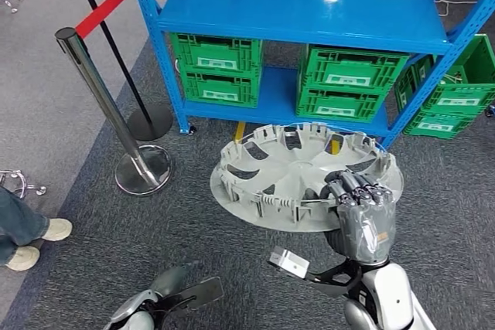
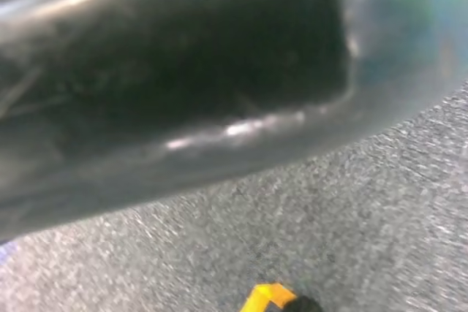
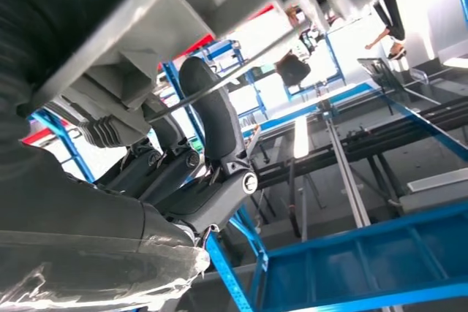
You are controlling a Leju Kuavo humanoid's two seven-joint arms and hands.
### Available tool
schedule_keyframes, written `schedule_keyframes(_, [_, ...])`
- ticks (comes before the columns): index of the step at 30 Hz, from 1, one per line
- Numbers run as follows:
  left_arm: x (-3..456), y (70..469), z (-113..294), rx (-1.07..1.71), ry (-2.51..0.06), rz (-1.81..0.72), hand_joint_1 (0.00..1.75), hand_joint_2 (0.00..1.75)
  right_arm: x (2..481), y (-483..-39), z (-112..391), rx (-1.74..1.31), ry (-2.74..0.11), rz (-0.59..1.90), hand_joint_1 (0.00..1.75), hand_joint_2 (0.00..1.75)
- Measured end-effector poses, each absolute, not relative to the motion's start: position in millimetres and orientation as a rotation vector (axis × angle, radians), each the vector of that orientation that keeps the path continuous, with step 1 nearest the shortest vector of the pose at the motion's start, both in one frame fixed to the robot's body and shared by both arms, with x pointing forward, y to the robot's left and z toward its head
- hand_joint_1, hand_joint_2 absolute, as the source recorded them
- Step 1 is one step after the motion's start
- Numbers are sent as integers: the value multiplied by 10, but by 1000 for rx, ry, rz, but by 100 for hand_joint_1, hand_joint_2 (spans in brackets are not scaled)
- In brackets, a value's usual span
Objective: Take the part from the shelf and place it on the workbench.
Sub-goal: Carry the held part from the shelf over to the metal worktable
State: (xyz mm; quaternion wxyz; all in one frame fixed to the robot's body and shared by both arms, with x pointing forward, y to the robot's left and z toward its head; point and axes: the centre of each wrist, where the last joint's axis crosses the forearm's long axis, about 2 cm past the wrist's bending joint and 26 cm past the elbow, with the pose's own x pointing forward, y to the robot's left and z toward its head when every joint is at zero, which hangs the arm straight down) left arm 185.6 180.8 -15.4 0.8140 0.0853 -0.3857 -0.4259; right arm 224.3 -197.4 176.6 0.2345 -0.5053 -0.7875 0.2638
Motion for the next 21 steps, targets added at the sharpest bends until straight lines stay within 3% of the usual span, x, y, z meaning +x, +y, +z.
schedule_keyframes(9, [1638, 1868, -306, 226, -781, -957, 0, 0, 2008, -2113, 1539, -1417, -2061, 816, 175, 175])
schedule_keyframes(15, [545, 2349, -986, 260, -774, -1030, 0, 0, 1511, -2482, 1458, -1435, -1965, 866, 175, 175])
schedule_keyframes(21, [217, 2522, -1095, 238, -574, -1093, 0, 0, 1424, -2586, 1546, -1463, -1985, 868, 175, 175])
